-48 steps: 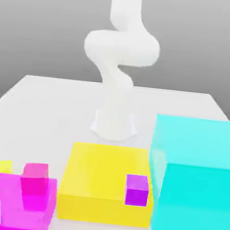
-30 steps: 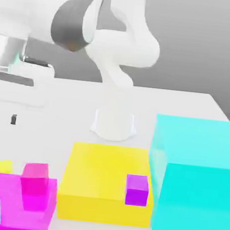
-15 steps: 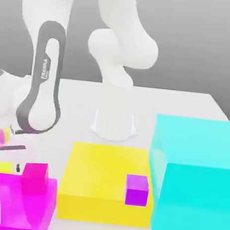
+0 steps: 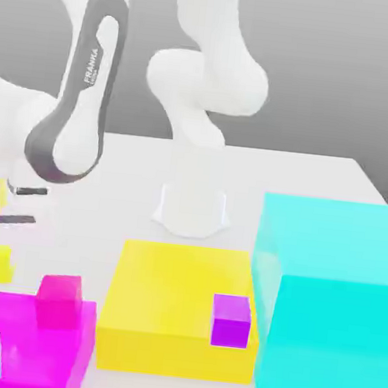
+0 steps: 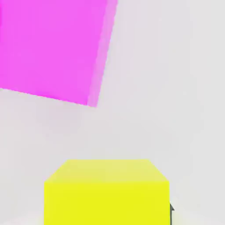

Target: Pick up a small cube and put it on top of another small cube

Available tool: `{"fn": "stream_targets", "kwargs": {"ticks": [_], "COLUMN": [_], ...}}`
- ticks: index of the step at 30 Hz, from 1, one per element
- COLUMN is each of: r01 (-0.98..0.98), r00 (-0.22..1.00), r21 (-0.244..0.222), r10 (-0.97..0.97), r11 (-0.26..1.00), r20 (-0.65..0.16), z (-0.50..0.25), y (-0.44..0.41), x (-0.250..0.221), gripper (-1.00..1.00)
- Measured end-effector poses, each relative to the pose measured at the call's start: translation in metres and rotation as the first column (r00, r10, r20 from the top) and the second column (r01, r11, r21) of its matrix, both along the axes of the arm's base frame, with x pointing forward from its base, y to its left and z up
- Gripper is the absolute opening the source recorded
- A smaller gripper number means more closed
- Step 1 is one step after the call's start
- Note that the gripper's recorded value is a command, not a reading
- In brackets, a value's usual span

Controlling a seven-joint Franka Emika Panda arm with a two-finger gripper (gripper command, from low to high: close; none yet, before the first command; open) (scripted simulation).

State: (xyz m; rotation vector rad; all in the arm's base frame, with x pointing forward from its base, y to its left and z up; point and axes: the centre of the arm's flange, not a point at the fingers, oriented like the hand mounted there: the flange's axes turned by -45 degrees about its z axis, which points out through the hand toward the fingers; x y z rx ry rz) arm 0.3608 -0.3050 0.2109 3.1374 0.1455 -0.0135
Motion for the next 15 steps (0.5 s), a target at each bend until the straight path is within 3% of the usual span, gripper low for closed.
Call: {"fn": "stream_targets", "kwargs": {"ticks": [15], "r01": [0.509], "r00": [0.861], "r21": [-0.003], "r10": [-0.508], "r11": [0.861], "r20": [0.003], "z": [0.073], "y": [0.032], "x": [0.115], "gripper": [-1.00]}}
